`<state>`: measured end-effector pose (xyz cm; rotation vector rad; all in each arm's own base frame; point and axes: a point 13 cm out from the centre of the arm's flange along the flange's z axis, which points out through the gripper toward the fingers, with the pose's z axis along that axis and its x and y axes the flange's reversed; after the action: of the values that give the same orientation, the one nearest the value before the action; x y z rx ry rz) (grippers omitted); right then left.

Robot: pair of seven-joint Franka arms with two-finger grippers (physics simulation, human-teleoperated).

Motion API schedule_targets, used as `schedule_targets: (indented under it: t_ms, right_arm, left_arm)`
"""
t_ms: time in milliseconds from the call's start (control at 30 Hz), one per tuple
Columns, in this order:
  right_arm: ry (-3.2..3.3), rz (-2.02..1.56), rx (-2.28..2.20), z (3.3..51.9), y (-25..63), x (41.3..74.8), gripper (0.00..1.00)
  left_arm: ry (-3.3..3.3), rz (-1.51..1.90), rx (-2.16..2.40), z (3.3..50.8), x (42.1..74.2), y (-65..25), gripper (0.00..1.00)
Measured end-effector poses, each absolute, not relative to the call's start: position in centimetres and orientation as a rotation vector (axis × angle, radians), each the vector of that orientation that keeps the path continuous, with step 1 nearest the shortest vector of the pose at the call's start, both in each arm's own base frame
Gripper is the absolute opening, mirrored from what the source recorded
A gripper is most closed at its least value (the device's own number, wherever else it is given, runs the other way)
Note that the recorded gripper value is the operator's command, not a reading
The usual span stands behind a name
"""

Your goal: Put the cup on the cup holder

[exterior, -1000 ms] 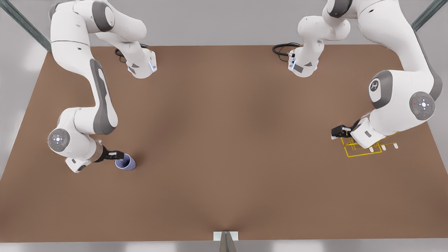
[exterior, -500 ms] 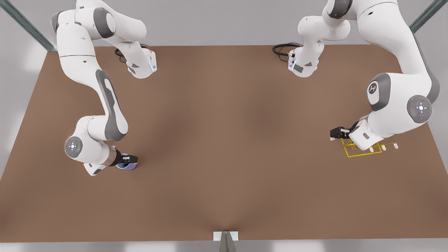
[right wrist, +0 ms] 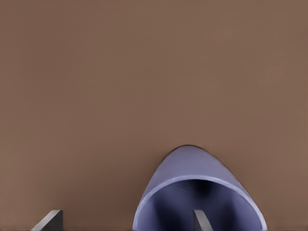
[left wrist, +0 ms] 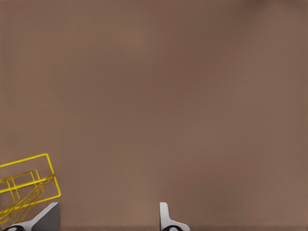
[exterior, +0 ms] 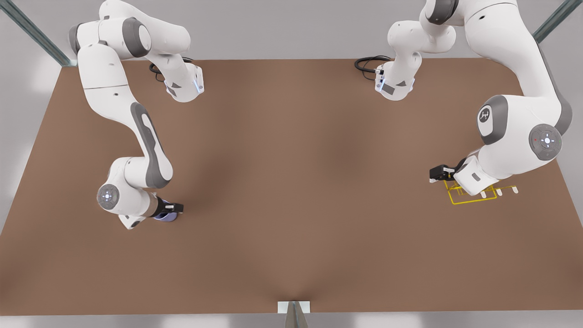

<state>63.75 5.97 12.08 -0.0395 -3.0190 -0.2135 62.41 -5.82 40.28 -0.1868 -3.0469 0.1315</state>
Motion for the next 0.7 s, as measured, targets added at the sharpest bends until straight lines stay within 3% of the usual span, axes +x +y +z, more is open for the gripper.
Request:
schedule_targets:
  t_ms: [33,100,167,467,700]
  right_arm:
    - [-3.013,-0.212,-0.039,11.5,6.0,63.6,0.82]
    - [-3.010,-0.215,-0.035,10.9,6.1,63.6,0.44]
    - [-3.011,-0.232,-0.027,10.5,6.4,63.7,0.21]
    - [-3.051,-0.228,-0.003,11.9,6.0,64.8,0.21]
    - [-3.054,-0.455,-0.099,18.7,10.7,66.7,0.21]
  left_arm:
    - [-3.049,0.131,-0.187,40.4,62.4,-5.8,1.00]
    - [-3.054,0.130,-0.186,40.8,62.4,-5.7,1.00]
    - [-3.054,0.129,-0.186,40.8,62.4,-5.7,1.00]
    - [-3.053,0.130,-0.186,40.9,62.3,-5.7,1.00]
    - [-3.054,0.128,-0.185,40.9,62.3,-5.7,1.00]
